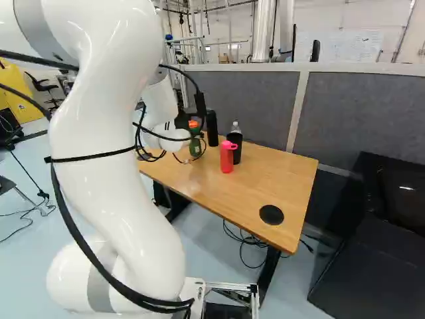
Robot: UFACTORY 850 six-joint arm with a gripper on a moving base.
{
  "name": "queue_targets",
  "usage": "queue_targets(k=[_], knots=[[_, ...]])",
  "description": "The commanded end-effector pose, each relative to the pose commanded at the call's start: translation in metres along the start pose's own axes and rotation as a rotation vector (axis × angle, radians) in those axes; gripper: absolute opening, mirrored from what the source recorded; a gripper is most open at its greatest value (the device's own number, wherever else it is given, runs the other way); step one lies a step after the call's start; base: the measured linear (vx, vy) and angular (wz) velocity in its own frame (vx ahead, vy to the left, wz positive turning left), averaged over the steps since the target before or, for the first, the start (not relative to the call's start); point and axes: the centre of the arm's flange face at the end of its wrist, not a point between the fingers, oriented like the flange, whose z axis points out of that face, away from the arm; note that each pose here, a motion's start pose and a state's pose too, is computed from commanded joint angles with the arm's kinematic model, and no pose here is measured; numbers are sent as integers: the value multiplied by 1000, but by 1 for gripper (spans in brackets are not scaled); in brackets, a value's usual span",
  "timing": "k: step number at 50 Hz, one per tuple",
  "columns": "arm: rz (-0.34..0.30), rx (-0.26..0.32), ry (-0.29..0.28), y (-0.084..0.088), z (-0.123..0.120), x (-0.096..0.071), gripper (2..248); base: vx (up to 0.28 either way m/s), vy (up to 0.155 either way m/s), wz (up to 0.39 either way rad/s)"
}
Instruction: Pick up the green bottle from the table
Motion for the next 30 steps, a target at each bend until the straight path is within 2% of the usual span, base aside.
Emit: queue_targets(k=[30], knots=[[-7, 25, 52, -11, -52, 17, 116, 0, 0, 0]])
